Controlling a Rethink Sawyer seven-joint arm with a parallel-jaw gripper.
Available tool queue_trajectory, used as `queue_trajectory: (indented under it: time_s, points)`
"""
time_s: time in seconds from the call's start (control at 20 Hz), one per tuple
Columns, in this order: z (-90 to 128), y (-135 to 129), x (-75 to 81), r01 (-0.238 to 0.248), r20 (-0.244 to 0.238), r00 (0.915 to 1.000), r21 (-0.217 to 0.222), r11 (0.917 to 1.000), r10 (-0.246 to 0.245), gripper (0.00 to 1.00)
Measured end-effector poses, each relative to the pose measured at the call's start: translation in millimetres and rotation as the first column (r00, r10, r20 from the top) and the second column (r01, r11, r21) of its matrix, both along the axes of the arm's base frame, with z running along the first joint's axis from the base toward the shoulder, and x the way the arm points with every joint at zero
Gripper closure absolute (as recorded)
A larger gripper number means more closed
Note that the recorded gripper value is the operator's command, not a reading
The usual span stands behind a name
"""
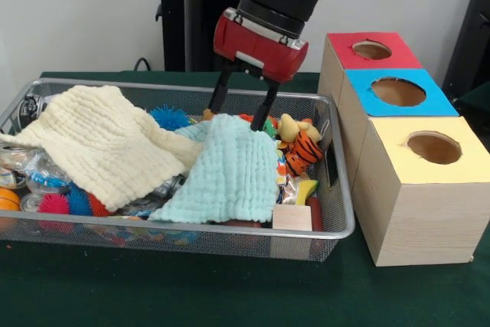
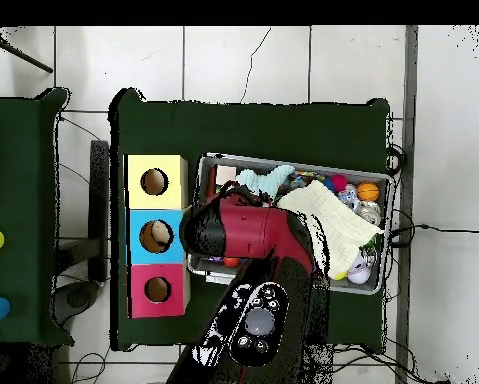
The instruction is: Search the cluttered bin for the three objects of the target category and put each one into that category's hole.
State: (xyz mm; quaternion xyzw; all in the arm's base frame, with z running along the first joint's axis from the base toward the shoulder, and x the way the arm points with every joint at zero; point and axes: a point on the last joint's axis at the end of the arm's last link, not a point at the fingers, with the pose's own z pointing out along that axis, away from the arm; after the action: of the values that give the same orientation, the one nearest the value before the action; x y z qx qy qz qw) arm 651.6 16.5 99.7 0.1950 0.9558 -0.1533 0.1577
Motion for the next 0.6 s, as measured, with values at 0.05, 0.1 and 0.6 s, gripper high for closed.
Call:
queue_trajectory:
  time_s: [0.05,0.1,0.6]
  points:
    - [-1.0,1.3,-0.2,0.000,-0.001,1.0000,0.003,1.0000,0.000,0.00]
    - [-2.0,3.6,-0.5,0.000,-0.002,1.0000,0.005,1.0000,0.000,0.00]
    - [-21.7,86.8,-16.1,-0.004,-0.015,0.9999,0.000,1.0000,0.004,0.00]
